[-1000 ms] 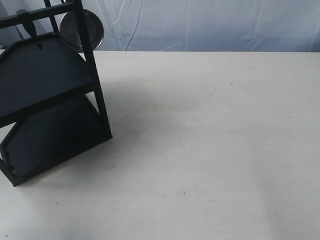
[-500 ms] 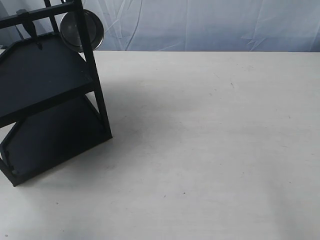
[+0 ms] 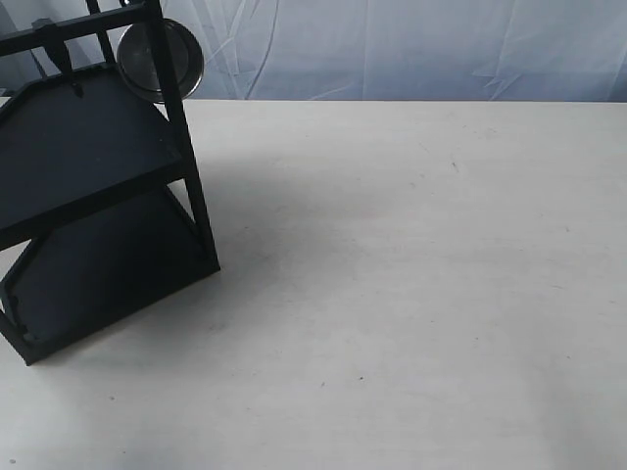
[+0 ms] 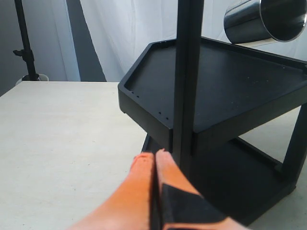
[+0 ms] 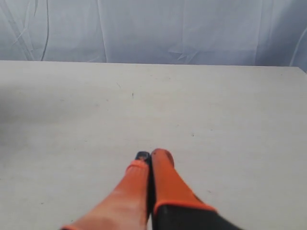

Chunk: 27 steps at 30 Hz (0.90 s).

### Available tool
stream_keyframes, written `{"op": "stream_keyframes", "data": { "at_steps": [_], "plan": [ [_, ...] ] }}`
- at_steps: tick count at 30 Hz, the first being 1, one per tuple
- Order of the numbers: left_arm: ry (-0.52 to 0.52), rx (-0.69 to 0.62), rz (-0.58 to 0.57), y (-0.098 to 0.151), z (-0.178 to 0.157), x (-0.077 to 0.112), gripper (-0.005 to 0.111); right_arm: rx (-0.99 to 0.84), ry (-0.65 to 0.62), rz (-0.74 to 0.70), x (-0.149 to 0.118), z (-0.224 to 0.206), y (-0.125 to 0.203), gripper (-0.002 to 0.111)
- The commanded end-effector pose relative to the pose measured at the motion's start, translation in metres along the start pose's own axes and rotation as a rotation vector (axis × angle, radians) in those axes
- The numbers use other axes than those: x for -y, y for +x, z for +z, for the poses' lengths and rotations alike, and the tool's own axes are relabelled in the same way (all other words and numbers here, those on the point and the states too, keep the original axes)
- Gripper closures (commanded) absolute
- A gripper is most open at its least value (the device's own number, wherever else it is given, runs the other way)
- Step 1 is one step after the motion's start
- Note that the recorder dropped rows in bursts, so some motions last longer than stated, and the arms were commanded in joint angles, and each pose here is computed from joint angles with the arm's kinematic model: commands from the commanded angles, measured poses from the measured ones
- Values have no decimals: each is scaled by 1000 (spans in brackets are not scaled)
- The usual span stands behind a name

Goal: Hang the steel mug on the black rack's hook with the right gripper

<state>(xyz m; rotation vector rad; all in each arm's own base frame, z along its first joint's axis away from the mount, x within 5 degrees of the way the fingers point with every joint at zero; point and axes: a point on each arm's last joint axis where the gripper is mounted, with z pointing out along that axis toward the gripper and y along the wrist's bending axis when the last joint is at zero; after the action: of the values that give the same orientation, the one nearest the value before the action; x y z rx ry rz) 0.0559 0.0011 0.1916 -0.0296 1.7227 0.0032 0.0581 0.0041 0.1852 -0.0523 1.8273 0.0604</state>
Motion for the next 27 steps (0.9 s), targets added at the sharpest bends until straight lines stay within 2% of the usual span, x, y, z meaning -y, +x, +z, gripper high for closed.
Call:
{"op": "stream_keyframes", "data": {
  "at_steps": [1,12,16,27],
  "plan": [
    [3,8,-8,-1,0,0,105,-9,7,-3,1,0,2,108],
    [3,8,-8,-1,0,0,105,-3,-8,48,-1,0,2,108],
    [3,8,-8,-1,0,0,105,-3,-7,-11,-1,0,2,108],
    [3,8,-8,-1,0,0,105,-2,-8,-16,-1,0,2,108]
  ]
}}
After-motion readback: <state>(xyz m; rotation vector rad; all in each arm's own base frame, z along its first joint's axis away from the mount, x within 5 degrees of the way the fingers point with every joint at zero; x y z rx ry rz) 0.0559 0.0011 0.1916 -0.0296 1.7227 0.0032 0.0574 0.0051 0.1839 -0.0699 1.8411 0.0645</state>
